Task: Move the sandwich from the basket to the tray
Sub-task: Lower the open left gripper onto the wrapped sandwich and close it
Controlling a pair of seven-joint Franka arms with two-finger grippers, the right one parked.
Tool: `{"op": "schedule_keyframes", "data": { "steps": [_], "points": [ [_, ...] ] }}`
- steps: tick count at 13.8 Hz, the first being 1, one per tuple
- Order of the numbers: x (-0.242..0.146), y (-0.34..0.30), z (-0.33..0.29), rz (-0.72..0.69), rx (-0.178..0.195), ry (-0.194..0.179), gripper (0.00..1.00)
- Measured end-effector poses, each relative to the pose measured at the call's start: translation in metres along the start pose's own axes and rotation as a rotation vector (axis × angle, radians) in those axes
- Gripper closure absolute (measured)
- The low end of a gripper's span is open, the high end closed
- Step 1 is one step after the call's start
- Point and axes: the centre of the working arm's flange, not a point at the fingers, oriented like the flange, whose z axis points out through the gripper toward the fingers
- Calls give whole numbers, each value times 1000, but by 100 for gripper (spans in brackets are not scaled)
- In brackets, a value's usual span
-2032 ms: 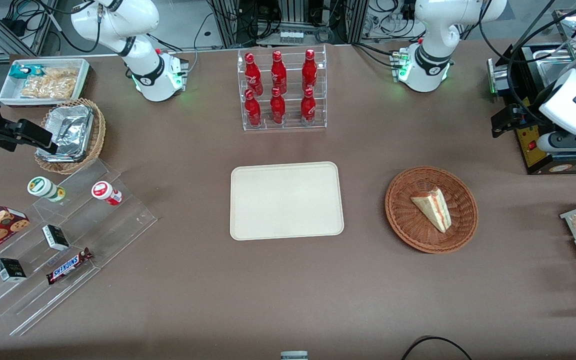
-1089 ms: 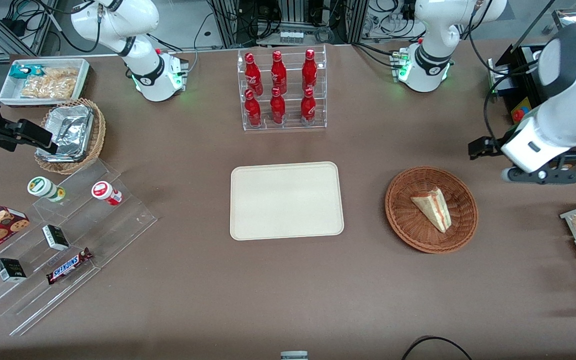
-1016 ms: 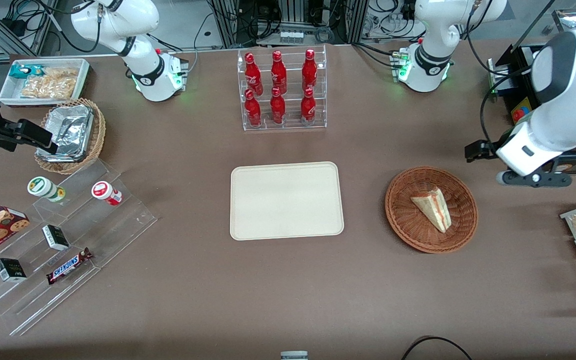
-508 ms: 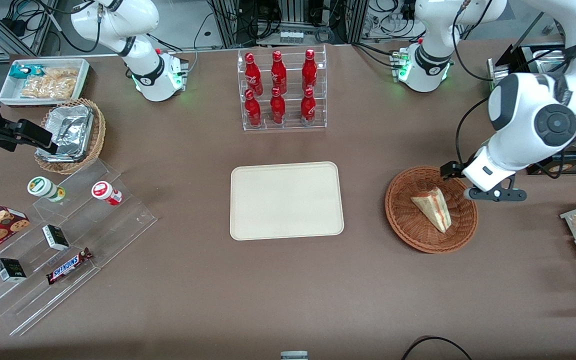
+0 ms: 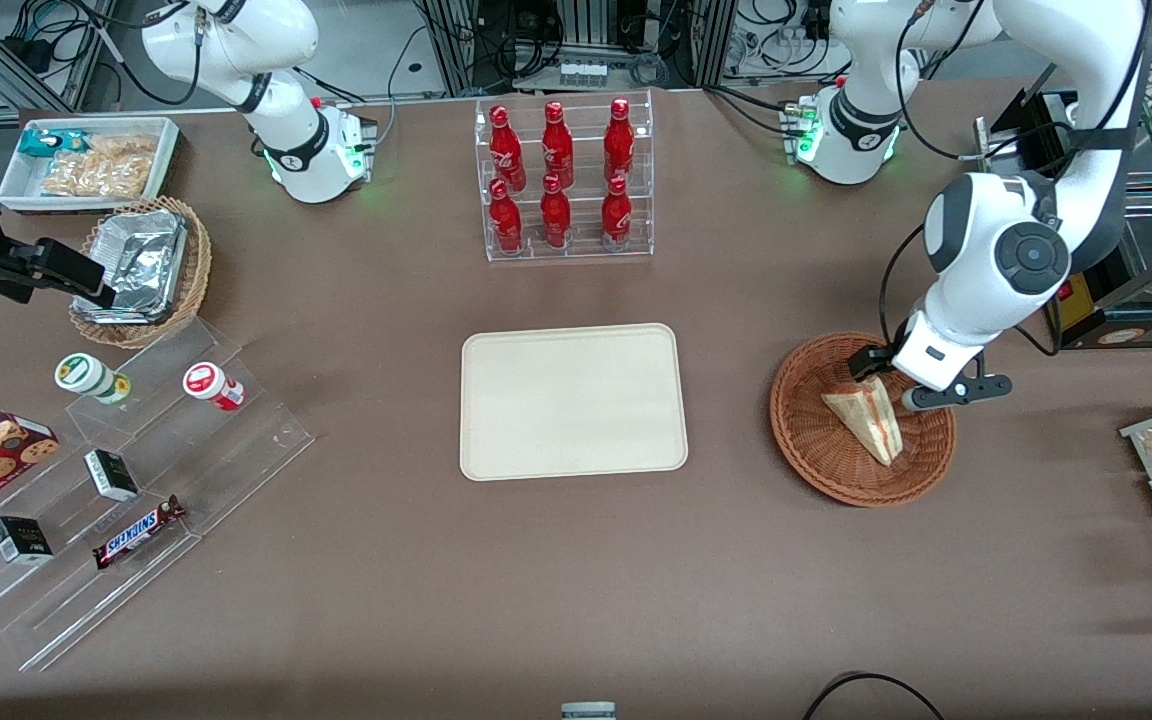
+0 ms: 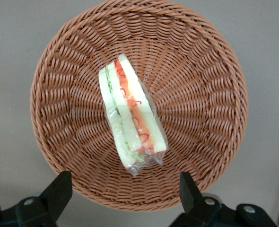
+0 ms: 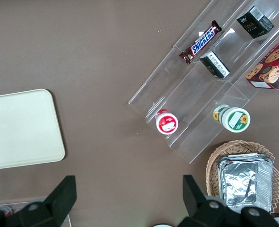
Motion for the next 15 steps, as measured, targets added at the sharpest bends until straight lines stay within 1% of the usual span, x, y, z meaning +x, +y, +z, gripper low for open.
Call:
{"op": "schedule_keyframes", "data": {
  "steps": [2, 4, 6, 9, 15],
  "points": [
    [1, 3, 5, -121, -4, 6, 0],
    [4, 4, 15, -278, -7, 8, 0],
    [6, 4, 25, -374, -10, 8, 0],
    [8, 5, 36, -430, -15, 12, 0],
    [12, 6, 69, -451, -14, 0, 0]
  ]
}}
